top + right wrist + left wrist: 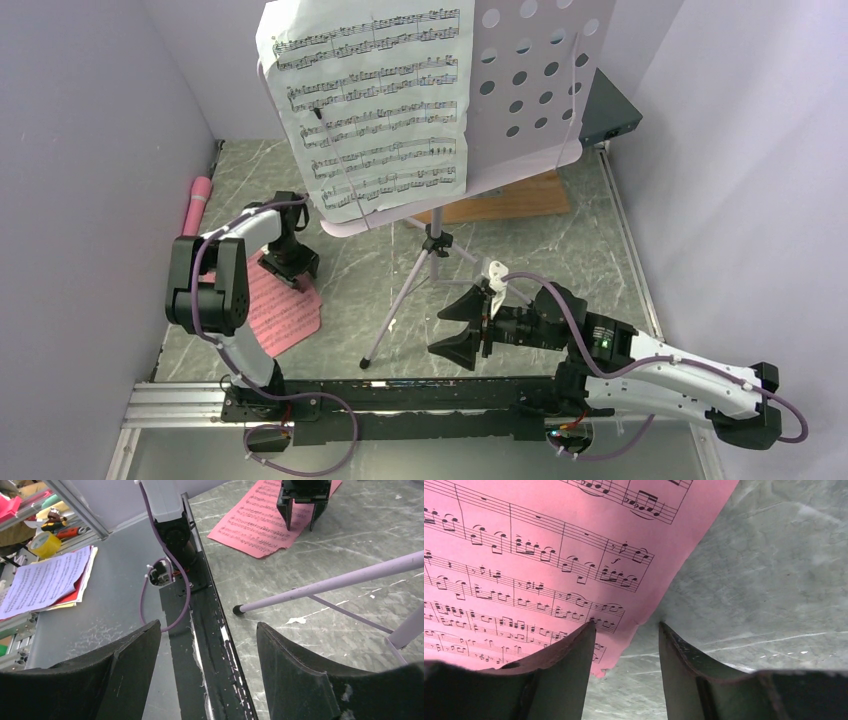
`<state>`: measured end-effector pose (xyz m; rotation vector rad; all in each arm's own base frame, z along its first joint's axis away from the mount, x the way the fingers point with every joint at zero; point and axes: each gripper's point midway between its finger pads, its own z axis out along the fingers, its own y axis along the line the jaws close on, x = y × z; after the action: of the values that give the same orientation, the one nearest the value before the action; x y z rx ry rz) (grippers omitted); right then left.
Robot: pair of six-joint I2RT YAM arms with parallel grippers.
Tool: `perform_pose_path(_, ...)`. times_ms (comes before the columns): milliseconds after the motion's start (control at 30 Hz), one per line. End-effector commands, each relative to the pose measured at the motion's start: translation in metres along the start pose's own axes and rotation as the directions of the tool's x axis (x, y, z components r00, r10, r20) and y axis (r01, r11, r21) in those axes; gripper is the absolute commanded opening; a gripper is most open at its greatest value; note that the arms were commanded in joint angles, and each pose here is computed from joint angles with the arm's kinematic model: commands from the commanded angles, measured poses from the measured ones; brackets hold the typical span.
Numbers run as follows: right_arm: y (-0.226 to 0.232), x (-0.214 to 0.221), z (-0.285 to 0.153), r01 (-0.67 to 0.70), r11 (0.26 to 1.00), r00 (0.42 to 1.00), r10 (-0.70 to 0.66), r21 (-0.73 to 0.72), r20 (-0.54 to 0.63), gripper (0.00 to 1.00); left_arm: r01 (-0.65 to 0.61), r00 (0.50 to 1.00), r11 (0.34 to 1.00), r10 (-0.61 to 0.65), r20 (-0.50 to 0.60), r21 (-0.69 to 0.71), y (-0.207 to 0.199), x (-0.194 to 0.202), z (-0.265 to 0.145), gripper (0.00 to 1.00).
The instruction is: Set up the instrument practice props
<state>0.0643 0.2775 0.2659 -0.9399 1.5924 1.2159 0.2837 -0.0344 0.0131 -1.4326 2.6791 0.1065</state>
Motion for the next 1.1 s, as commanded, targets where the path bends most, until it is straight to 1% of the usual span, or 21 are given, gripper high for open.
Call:
perform_pose_path(0, 0.003, -0.012, 0.007, 0.000, 1.000, 0.999, 0.001, -0.014, 0.046, 0.72, 0.023, 1.000, 0.992, -0.024, -0.001, -0.126, 0.038, 0.010, 0.015, 0.50)
perform_pose_path(100, 0.004, -0.010, 0.011, -0.003, 1.000, 0.999, 0.004, -0.020, 0.039, 0.72, 0.037, 0.999, 0.995, -0.036, 0.013, -0.091, 0.040, 0.012, 0.010, 0.42)
perform_pose_path(367, 0.002, -0.007, 0.017, -0.013, 1.000, 0.999, 0.014, -0.016, 0.034, 0.72, 0.044, 0.997, 0.999, -0.043, 0.060, -0.025, 0.042, 0.009, 0.001, 0.25)
perform_pose_path(533, -0.002, -0.002, 0.024, -0.036, 0.999, 0.999, 0.036, -0.003, 0.023, 0.72, 0.035, 0.997, 0.999, -0.037, 0.061, 0.027, 0.037, 0.008, -0.021, 0.18)
perform_pose_path(633, -0.005, 0.000, 0.029, -0.053, 0.999, 0.998, 0.052, 0.012, 0.023, 0.72, 0.025, 0.998, 0.994, -0.030, 0.050, 0.103, 0.030, 0.010, -0.045, 0.15)
perform_pose_path(700, -0.009, 0.004, 0.032, -0.066, 0.997, 0.998, 0.066, 0.030, 0.013, 0.72, 0.022, 0.998, 0.985, -0.032, 0.053, 0.168, 0.025, 0.011, -0.067, 0.10)
perform_pose_path(800, -0.012, 0.000, 0.040, -0.083, 0.996, 0.996, 0.081, 0.041, 0.043, 0.72, 0.024, 0.997, 0.965, -0.040, 0.059, 0.261, 0.023, 0.014, -0.099, 0.05)
perform_pose_path(867, -0.014, 0.002, 0.046, -0.094, 0.994, 0.995, 0.092, 0.048, 0.040, 0.72, 0.028, 0.996, 0.945, -0.052, 0.066, 0.325, 0.024, 0.017, -0.120, 0.01)
perform_pose_path(967, -0.015, 0.004, 0.057, -0.092, 0.995, 0.995, 0.091, 0.048, 0.030, 0.71, 0.058, 0.996, 0.908, -0.080, 0.035, 0.415, 0.026, 0.028, -0.151, 0.00)
perform_pose_path(1067, -0.010, 0.003, 0.072, -0.051, 0.997, 0.998, 0.049, 0.054, 0.032, 0.72, 0.113, 0.991, 0.858, -0.132, 0.003, 0.501, 0.030, 0.036, -0.184, 0.00)
